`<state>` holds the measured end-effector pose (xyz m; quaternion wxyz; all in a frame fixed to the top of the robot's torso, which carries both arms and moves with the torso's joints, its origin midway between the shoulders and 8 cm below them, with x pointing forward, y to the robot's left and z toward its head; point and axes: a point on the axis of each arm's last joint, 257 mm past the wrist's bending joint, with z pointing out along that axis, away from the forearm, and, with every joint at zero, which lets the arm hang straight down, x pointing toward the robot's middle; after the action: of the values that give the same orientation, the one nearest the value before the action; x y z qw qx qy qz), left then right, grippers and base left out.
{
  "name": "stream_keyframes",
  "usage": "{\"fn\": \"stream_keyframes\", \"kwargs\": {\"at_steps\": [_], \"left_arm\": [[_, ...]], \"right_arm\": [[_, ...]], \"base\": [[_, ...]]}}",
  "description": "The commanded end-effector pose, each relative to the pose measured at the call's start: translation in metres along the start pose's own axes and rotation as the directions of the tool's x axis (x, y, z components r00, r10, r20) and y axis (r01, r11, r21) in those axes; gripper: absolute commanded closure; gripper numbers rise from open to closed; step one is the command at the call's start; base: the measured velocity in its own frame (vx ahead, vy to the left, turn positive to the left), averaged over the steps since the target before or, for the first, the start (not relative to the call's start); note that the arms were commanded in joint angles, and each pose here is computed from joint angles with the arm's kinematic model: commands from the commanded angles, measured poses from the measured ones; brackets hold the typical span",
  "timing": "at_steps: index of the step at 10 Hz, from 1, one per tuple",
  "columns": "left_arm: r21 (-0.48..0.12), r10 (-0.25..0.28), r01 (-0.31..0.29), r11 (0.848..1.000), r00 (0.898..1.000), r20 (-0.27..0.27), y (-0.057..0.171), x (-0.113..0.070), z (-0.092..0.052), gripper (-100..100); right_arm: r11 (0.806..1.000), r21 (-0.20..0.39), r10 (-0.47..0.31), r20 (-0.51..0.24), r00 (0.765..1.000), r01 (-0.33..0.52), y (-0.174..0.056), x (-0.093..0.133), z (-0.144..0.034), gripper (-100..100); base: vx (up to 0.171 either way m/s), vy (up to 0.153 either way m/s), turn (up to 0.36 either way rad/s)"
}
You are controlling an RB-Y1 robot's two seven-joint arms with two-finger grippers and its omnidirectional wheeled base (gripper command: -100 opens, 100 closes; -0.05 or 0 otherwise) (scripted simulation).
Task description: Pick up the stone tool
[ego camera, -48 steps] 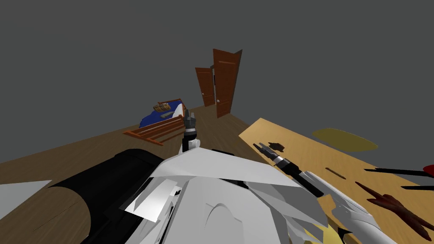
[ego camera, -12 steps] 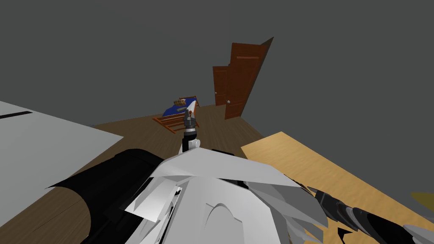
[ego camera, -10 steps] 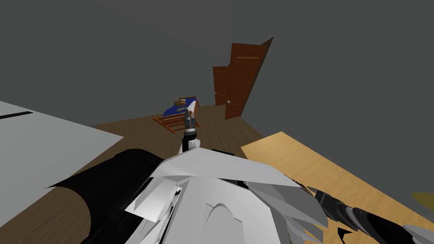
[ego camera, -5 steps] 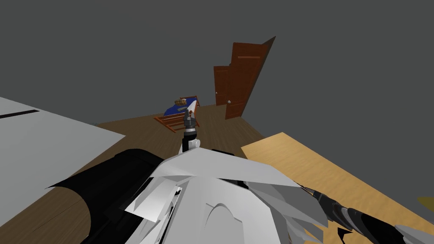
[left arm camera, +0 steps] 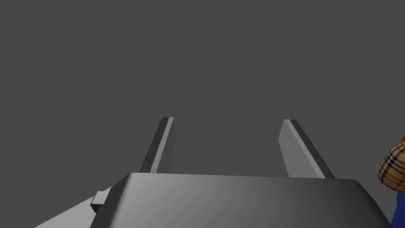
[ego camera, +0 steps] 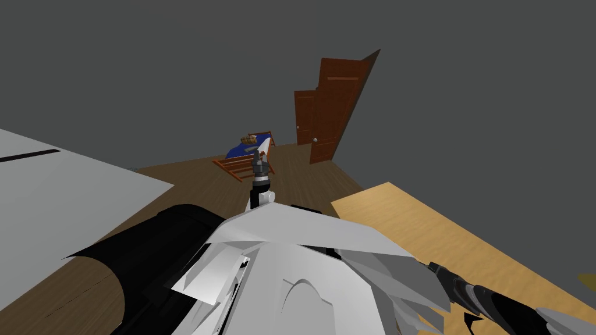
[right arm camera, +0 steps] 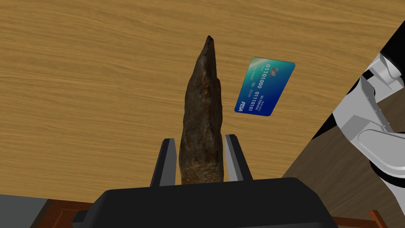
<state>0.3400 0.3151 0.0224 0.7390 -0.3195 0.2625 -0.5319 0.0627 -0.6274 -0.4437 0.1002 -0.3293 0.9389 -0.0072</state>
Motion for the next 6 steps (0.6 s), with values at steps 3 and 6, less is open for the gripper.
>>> {"fn": "stream_keyframes", "kwargs": {"at_steps": [3, 6], "left_arm": [[0.0, 0.0, 0.0, 1.0, 1.0, 0.0, 0.0, 0.0, 0.0, 0], [0.0, 0.0, 0.0, 1.0, 1.0, 0.0, 0.0, 0.0, 0.0, 0]], "right_arm": [[1.0, 0.001, 0.0, 0.0, 1.0, 0.0, 0.0, 0.0, 0.0, 0], [1.0, -0.004, -0.013, -0.002, 1.0, 0.013, -0.01, -0.002, -0.012, 100]], "base": [[0.0, 0.0, 0.0], [0.015, 0.018, -0.071]]}}
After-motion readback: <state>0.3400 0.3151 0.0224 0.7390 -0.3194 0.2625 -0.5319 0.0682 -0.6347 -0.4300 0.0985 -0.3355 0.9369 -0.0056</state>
